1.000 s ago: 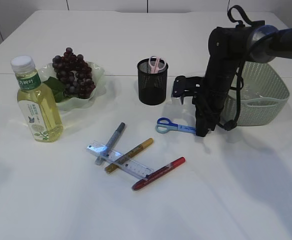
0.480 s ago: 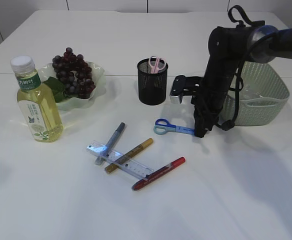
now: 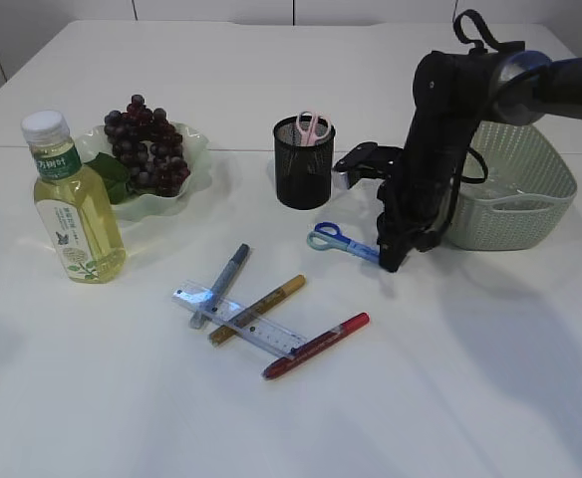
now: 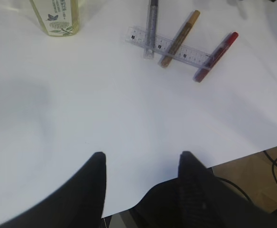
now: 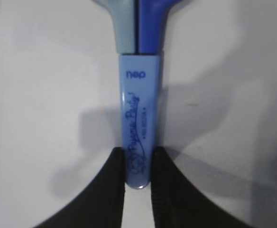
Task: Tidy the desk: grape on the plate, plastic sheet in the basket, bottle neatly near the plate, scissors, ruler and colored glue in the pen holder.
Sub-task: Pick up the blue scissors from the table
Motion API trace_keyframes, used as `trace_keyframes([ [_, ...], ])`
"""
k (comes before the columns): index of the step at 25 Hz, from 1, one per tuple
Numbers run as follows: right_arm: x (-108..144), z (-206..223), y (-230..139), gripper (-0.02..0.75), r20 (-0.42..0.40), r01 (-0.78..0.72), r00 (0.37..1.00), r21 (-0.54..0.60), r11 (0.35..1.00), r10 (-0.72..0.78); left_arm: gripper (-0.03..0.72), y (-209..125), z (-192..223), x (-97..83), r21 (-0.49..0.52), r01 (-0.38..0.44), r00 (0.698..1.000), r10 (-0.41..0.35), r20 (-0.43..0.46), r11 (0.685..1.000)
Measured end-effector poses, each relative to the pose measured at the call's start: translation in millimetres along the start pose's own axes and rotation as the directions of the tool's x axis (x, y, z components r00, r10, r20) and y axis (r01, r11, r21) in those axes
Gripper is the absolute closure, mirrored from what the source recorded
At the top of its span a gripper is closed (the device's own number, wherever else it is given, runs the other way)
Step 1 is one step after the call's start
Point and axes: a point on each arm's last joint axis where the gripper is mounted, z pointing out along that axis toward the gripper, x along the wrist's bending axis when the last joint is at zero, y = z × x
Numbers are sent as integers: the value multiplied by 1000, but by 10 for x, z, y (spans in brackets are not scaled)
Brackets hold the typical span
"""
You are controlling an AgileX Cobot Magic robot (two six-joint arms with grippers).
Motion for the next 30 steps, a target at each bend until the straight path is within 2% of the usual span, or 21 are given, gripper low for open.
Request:
trace_keyframes([
  [3, -14, -16, 17, 597, 6, -84, 996, -7, 996, 84, 326, 0, 0, 0, 0, 0, 1000, 0, 0, 1000],
  [8, -19, -40, 32, 639, 7, -182, 983, -16, 983, 182, 326, 0, 0, 0, 0, 0, 1000, 0, 0, 1000],
  [17, -20, -46, 35, 640, 8, -198, 980, -18, 980, 198, 326, 0, 0, 0, 0, 0, 1000, 0, 0, 1000],
  [20, -20, -77, 62, 606, 19, -188, 982, -24, 982, 188, 326, 0, 0, 0, 0, 0, 1000, 0, 0, 1000],
  [26, 31, -192, 220, 442, 73, -110, 991, -45, 993, 114, 326, 0, 0, 0, 0, 0, 1000, 0, 0, 1000],
  [30, 83, -191, 276, 413, 88, -68, 994, -35, 997, 70, 326, 0, 0, 0, 0, 0, 1000, 0, 0, 1000],
])
